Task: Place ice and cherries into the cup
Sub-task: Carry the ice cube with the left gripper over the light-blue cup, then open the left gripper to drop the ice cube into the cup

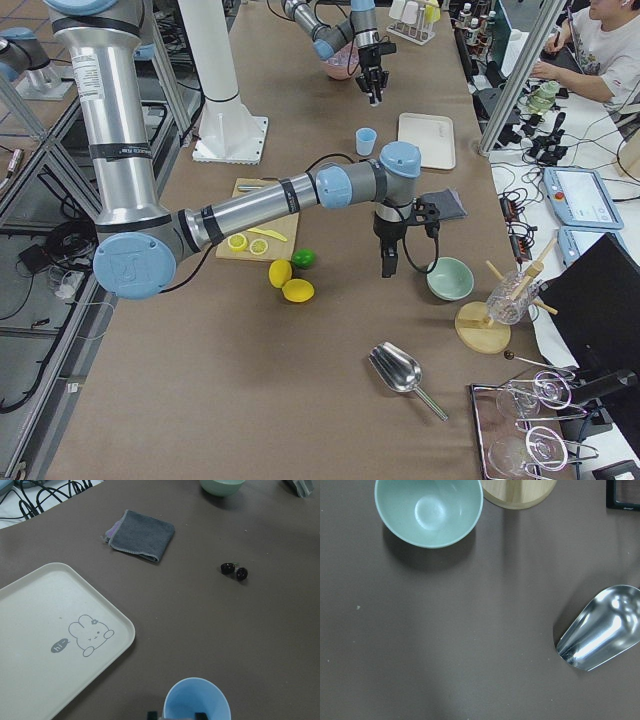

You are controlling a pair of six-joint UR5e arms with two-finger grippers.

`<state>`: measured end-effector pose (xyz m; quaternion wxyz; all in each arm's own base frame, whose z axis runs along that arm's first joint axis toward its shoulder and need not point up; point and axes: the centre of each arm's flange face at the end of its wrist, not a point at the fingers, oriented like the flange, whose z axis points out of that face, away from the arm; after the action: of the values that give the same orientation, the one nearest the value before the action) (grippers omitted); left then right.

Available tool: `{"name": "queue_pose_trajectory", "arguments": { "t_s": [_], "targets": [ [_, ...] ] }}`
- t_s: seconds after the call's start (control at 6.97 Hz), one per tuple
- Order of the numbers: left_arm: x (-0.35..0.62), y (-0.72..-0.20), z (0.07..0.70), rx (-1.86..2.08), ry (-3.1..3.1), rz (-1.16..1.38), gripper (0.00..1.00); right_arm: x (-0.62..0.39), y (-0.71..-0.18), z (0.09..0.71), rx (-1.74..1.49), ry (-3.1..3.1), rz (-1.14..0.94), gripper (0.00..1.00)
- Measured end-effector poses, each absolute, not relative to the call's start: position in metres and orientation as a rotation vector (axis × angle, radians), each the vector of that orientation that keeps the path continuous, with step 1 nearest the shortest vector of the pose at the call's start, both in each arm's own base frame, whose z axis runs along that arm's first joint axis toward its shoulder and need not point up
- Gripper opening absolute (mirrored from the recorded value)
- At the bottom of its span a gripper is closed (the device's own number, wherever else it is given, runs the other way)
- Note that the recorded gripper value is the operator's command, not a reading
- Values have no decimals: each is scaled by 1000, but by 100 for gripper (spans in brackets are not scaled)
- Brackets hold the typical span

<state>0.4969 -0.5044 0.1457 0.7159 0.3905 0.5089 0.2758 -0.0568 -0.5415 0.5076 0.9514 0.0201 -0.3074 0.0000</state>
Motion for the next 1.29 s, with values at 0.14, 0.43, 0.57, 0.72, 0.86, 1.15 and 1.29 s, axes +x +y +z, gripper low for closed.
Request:
{"name": "queue_pose_trajectory", "arguments": {
  "t_s": [0.14,0.43,0.57,0.72,0.86,1.15,1.29],
  "targets": [
    [511,-497,145,867,1118,606,0,-58,-541,509,38,-625,-2,100],
    [527,-490,151,854,1108,612,0,-58,-540,511,33,-623,-2,100],
    [532,-491,156,844,1101,614,0,-58,-539,512,32,-622,-2,100],
    [536,-493,159,837,1095,614,0,-58,-539,512,33,-621,-2,100],
    [541,-495,159,834,1091,614,0,-58,-539,513,33,-619,-2,100],
    [555,-493,156,852,1067,597,0,-58,-539,514,32,-615,-1,100],
    [560,-491,155,859,1061,594,60,-57,-538,515,31,-614,0,100]
  ]
}}
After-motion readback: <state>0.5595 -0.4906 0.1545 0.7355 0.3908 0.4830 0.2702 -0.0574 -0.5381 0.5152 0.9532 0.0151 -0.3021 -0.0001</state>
